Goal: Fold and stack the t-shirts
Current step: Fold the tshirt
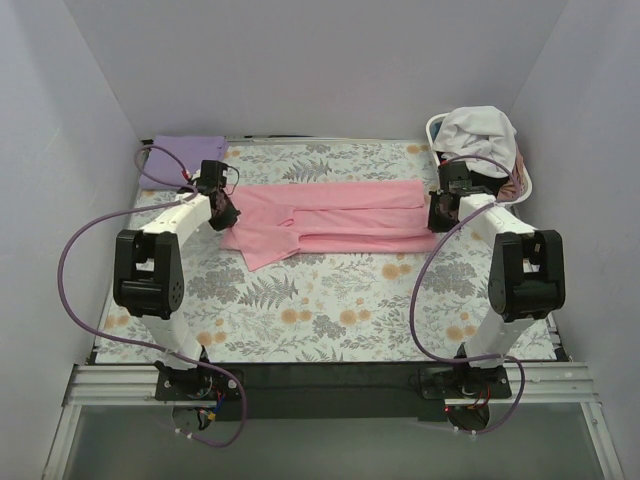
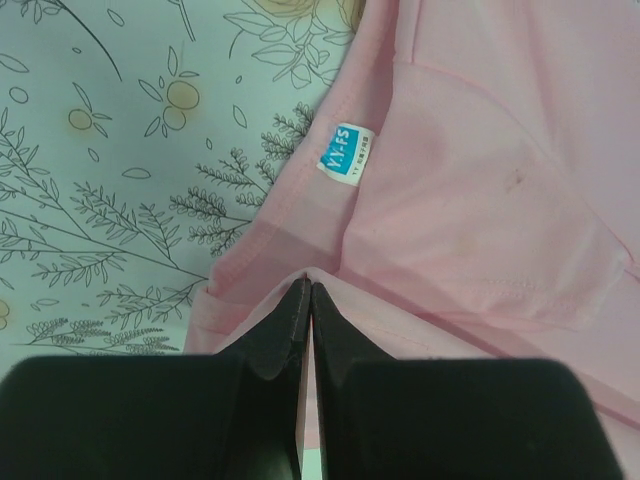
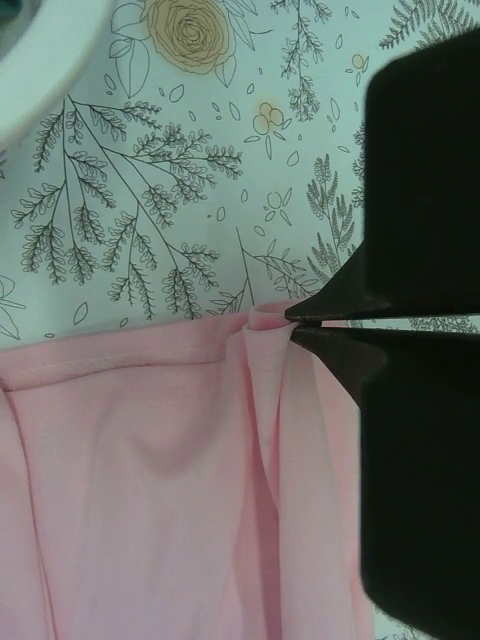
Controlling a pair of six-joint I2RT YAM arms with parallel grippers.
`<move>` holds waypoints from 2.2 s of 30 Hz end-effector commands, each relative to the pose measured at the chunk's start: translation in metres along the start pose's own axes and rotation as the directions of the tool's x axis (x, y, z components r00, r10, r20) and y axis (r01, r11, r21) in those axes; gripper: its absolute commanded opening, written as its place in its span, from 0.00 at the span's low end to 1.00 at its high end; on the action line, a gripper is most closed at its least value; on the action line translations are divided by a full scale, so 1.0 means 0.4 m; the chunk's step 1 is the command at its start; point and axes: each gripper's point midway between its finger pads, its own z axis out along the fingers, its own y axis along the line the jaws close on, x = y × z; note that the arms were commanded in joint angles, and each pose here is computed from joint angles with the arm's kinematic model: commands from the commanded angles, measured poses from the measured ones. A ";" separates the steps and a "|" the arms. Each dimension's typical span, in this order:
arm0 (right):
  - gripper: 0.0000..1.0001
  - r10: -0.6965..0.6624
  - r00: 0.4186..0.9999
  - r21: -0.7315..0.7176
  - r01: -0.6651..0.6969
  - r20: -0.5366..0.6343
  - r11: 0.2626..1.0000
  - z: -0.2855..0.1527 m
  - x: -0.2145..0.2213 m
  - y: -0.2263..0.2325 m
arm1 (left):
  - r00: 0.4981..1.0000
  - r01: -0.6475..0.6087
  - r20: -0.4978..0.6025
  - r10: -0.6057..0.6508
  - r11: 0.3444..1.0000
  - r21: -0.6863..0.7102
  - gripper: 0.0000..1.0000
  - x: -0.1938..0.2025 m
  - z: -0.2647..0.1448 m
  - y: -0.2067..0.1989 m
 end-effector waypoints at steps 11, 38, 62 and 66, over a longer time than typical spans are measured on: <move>0.01 0.008 0.995 0.013 -0.009 0.102 1.000 0.025 -0.130 -0.001 | 0.998 0.040 0.038 -0.043 0.997 0.062 0.00 -0.074 0.027 -0.022; 0.57 -0.069 0.985 -0.190 0.099 0.156 0.977 -0.095 -0.045 0.116 | 0.996 -0.050 0.077 0.041 0.993 0.111 0.78 0.081 -0.147 -0.004; 0.64 -0.232 0.948 -0.337 0.296 0.219 0.894 -0.132 0.209 0.271 | 0.998 -0.032 -0.055 0.032 0.999 0.002 0.34 0.279 -0.014 0.018; 0.64 -0.236 0.947 -0.327 0.299 0.219 0.896 -0.121 0.218 0.264 | 0.998 -0.025 -0.048 0.026 1.000 0.017 0.09 0.274 -0.023 0.009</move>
